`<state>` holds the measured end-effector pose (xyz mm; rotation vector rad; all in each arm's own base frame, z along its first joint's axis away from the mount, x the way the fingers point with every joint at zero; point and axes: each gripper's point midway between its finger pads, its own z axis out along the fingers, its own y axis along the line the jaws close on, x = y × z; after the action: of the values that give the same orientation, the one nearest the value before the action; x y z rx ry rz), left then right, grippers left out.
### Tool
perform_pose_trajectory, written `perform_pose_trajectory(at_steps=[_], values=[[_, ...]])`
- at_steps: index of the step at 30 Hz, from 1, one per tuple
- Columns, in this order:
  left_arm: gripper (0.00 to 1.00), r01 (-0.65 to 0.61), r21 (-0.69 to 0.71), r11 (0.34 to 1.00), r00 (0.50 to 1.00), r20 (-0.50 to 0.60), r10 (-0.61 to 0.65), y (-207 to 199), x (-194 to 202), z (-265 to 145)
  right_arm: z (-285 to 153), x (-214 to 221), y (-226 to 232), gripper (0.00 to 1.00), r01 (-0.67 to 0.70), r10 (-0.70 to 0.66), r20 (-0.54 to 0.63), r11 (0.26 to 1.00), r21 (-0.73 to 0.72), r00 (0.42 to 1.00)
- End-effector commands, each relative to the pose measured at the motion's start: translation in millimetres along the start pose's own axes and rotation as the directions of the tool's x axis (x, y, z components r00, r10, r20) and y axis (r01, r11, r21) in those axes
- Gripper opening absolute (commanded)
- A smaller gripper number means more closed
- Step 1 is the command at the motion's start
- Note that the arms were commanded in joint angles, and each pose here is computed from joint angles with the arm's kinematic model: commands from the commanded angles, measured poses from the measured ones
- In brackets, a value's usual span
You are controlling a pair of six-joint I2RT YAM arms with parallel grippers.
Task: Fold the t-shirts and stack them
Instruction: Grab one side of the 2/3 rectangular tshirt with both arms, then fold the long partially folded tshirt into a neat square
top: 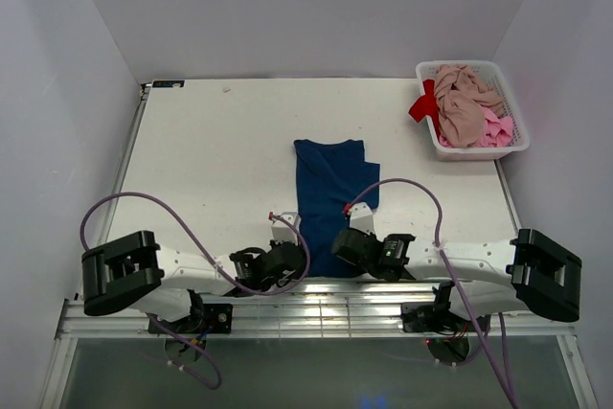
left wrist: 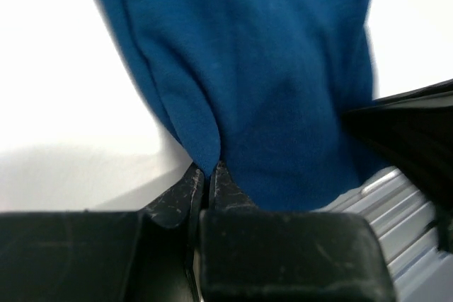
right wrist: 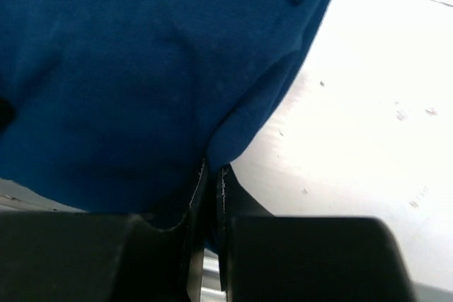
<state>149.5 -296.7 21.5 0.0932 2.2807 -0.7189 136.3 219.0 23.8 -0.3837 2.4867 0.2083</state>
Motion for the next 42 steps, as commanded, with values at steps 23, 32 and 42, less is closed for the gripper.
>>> perform_pose_trajectory(at_steps=[23,32,42], values=[[0.0,-0.092,-0.255,0.963,0.914,0.363,0.183,31.4,-155.3,3.7,-23.8,-145.0,-46.2,0.08,-0.082,0.001,0.275,0.956,0.283,0.961],[0.01,-0.152,-0.217,0.964,0.916,0.336,0.22,28.4,-201.9,58.7,15.4,-203.3,-61.4,0.08,-0.079,-0.007,0.289,0.955,0.287,0.957],[0.0,-0.157,-0.213,0.964,0.933,0.289,0.216,54.0,-226.9,115.1,63.4,-247.1,-80.4,0.08,-0.054,-0.033,0.26,0.946,0.321,0.965]])
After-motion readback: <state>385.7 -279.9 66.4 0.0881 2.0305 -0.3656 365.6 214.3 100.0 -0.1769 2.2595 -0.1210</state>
